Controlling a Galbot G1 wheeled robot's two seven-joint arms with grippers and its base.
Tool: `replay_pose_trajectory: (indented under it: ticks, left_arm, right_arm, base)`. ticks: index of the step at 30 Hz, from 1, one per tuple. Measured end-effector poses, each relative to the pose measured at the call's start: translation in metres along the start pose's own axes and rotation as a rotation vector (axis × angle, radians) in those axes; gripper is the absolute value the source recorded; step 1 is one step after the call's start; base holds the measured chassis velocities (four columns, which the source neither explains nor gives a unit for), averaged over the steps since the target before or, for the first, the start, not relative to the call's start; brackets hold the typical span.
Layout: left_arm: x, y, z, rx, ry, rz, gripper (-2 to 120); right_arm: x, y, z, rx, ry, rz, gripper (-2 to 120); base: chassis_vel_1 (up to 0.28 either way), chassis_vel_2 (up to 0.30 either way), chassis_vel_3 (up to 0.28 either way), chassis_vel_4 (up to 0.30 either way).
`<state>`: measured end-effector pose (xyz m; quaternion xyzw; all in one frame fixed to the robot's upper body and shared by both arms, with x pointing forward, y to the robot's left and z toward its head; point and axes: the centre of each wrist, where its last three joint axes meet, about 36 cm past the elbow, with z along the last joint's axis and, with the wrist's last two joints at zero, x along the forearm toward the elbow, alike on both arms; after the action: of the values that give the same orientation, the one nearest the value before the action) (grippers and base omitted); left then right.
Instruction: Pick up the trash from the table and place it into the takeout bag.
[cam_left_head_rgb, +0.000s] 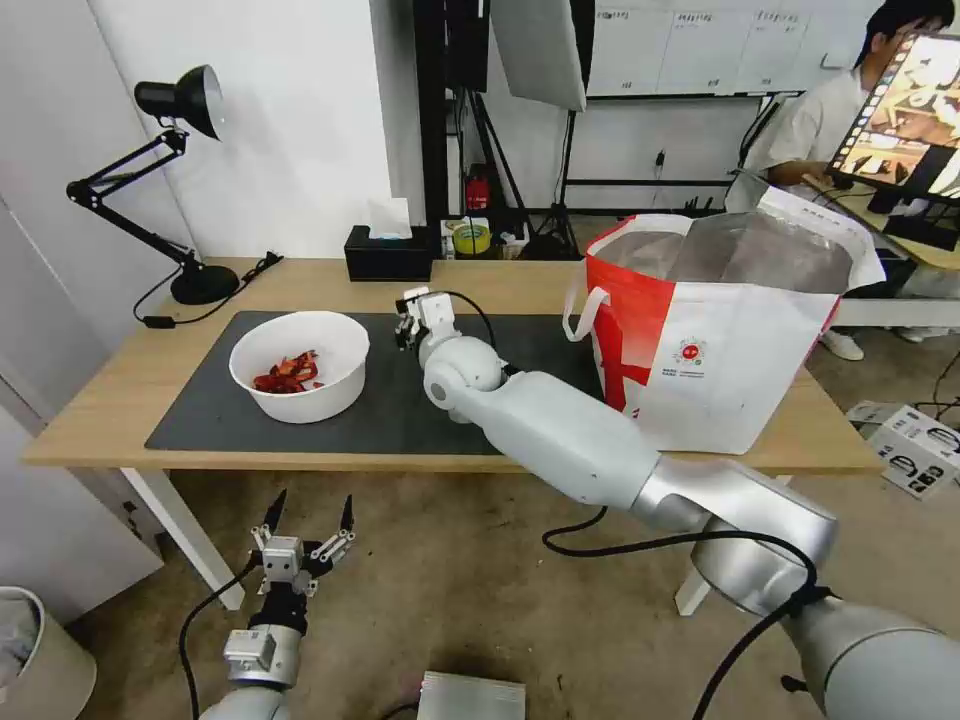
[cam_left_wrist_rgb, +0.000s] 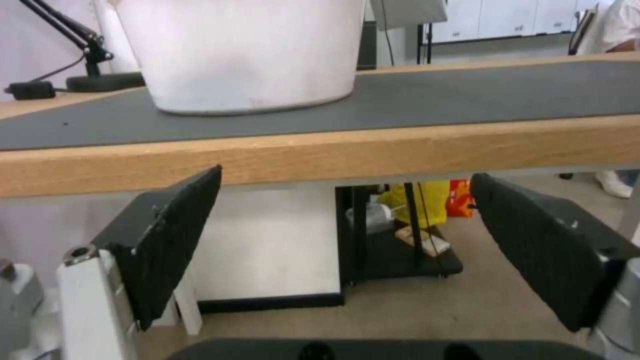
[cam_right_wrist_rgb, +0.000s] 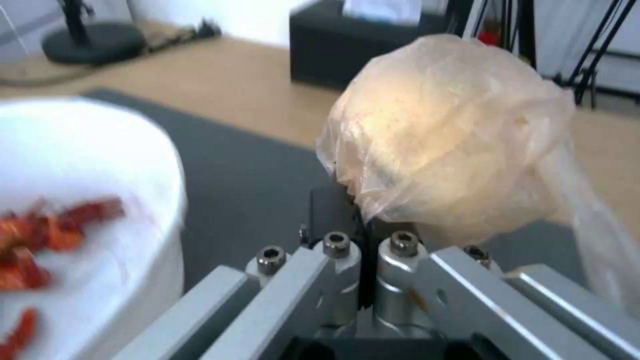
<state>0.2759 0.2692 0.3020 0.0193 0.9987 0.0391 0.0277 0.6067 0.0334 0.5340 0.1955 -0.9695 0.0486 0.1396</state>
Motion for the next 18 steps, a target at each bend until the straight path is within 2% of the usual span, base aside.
replay_pose_trajectory:
  ticks: [5, 7, 8, 11, 12, 15, 16, 18]
  left_arm:
    - [0.000, 0.000, -0.001, 0.000, 0.000, 0.001, 100]
    - [0.000, 0.000, -0.002, 0.000, -0.002, 0.001, 100]
    - [0.000, 0.000, -0.002, 0.000, -0.002, 0.001, 100]
    - [0.001, 0.000, -0.003, -0.002, -0.003, 0.001, 100]
    - [0.001, 0.000, -0.003, -0.002, -0.003, 0.001, 100]
    - [0.002, 0.001, -0.004, -0.004, -0.002, -0.002, 100]
    - [0.002, 0.001, -0.004, -0.004, -0.002, -0.002, 100]
    - [0.003, 0.001, -0.004, -0.003, -0.002, -0.003, 100]
  right_arm:
    - [0.017, -0.004, -0.023, -0.006, -0.055, -0.002, 0]
    - [0.035, -0.007, -0.046, -0.016, -0.106, 0.000, 0]
    - [0.035, -0.007, -0.046, -0.016, -0.106, 0.000, 0]
    - [0.060, -0.017, -0.085, -0.028, -0.175, 0.024, 0]
    - [0.060, -0.017, -0.085, -0.028, -0.175, 0.024, 0]
    - [0.085, -0.033, -0.125, -0.040, -0.237, 0.066, 0]
    - [0.085, -0.033, -0.125, -0.040, -0.237, 0.066, 0]
    - [0.101, -0.047, -0.148, -0.043, -0.273, 0.104, 0]
  base:
    - [0.000, 0.000, 0.000, 0.000]
    - [0.000, 0.000, 0.000, 0.000]
    - [0.000, 0.000, 0.000, 0.000]
    - [0.000, 0.000, 0.000, 0.000]
    - [0.000, 0.000, 0.000, 0.000]
    - [0.000, 0.000, 0.000, 0.000]
    - [0.000, 0.000, 0.000, 0.000]
    - [0.000, 0.000, 0.000, 0.000]
